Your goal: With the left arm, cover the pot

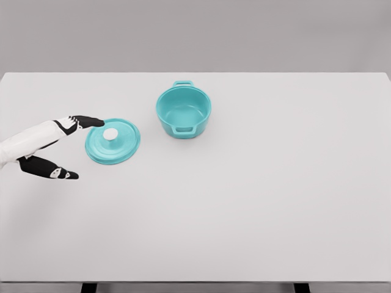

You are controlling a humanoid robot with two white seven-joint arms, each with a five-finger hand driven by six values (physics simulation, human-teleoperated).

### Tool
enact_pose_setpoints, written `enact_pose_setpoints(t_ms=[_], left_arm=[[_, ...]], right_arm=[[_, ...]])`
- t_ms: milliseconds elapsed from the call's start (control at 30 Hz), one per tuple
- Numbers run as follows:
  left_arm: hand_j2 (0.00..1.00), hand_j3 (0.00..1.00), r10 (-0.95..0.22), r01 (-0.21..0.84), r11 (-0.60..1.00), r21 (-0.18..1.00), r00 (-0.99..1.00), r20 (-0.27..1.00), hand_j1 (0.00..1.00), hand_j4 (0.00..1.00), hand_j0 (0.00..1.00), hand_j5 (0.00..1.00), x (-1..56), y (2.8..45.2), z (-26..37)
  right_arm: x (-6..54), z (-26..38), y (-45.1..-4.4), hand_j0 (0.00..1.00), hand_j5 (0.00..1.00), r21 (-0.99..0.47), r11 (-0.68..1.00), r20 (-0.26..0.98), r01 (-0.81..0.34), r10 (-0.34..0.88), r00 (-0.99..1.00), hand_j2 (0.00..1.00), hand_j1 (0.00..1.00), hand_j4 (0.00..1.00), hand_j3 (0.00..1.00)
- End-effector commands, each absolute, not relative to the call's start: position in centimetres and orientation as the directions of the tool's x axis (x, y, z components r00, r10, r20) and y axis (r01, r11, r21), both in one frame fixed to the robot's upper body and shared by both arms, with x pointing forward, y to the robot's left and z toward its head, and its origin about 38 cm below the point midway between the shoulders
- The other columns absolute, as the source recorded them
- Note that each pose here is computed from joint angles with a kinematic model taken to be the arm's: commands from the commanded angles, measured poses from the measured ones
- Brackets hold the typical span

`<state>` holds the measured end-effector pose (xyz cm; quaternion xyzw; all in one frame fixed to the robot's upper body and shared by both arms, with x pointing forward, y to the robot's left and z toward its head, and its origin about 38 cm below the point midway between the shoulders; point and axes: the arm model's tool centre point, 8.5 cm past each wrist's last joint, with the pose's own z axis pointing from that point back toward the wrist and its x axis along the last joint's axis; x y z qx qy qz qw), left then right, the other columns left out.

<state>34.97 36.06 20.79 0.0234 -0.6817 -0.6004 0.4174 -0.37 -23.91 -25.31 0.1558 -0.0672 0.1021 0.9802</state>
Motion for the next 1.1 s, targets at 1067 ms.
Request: enact_pose_setpoints(t_ms=[1067], left_arm=[[0.79,0.79,-0.513,0.529,0.431,0.731,-0.523,0.681,0.79,0.79,0.79,0.79,42.8,33.3,15.1]], right_arm=[[-0.9,-25.3,-23.9,1.0,1.0,0.293,0.932,0.155,-0.215,0.175,0.972,1.0,1.0,1.0,1.0]])
